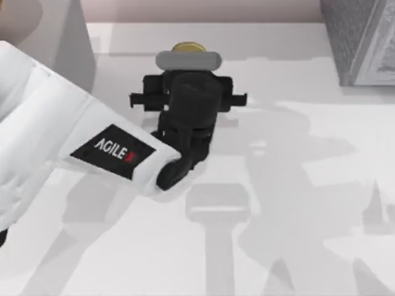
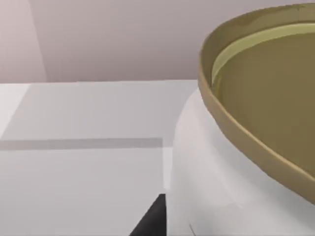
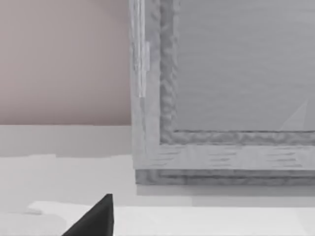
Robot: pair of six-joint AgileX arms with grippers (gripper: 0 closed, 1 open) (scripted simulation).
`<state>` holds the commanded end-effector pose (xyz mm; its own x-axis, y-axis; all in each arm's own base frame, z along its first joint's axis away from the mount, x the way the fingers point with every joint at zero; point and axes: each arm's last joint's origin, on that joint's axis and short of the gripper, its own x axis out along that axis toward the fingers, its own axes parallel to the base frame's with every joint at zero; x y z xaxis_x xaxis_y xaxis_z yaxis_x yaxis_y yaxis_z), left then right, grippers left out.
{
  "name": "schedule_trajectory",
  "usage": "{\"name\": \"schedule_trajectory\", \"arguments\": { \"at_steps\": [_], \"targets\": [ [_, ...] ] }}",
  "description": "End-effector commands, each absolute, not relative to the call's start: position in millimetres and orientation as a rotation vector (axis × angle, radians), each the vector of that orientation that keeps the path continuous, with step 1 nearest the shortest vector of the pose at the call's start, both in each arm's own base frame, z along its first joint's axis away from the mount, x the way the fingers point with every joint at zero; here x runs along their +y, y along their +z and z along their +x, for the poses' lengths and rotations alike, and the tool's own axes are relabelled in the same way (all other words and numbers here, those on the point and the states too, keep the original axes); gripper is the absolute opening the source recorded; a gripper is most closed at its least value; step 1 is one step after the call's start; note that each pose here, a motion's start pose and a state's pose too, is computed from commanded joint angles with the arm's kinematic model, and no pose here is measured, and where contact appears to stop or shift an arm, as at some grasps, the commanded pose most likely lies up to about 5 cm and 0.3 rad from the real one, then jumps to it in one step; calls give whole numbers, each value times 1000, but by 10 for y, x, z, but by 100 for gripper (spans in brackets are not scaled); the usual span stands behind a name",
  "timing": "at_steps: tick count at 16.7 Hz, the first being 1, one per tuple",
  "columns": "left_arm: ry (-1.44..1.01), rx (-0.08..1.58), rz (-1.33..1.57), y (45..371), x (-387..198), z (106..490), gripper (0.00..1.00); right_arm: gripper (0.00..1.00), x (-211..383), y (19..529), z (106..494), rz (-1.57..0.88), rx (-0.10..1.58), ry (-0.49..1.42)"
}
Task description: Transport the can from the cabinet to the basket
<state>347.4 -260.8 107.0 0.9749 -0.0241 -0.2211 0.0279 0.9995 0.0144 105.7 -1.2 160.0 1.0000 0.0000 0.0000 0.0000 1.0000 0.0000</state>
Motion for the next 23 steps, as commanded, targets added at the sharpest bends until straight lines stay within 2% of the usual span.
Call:
{"name": "schedule_trajectory", "arguments": {
  "at_steps": [6, 10, 13, 16, 19, 23],
  "targets": [
    [-30, 202, -5, 2305, -2233, 2706, 0, 100, -12, 1600, 1057, 0, 0, 0],
    [-34, 172, -34, 2841, -1668, 1963, 0, 100, -12, 1600, 1057, 0, 0, 0],
    [-35, 160, -45, 2908, -1213, 1451, 0, 100, -12, 1600, 1057, 0, 0, 0],
    [-34, 165, -38, 2763, -862, 1080, 0, 100, -12, 1600, 1057, 0, 0, 0],
    [-31, 181, -18, 2557, -652, 867, 0, 100, -12, 1600, 1057, 0, 0, 0],
    [-28, 200, 5, 2398, -558, 774, 0, 100, -12, 1600, 1057, 0, 0, 0]
  ]
}}
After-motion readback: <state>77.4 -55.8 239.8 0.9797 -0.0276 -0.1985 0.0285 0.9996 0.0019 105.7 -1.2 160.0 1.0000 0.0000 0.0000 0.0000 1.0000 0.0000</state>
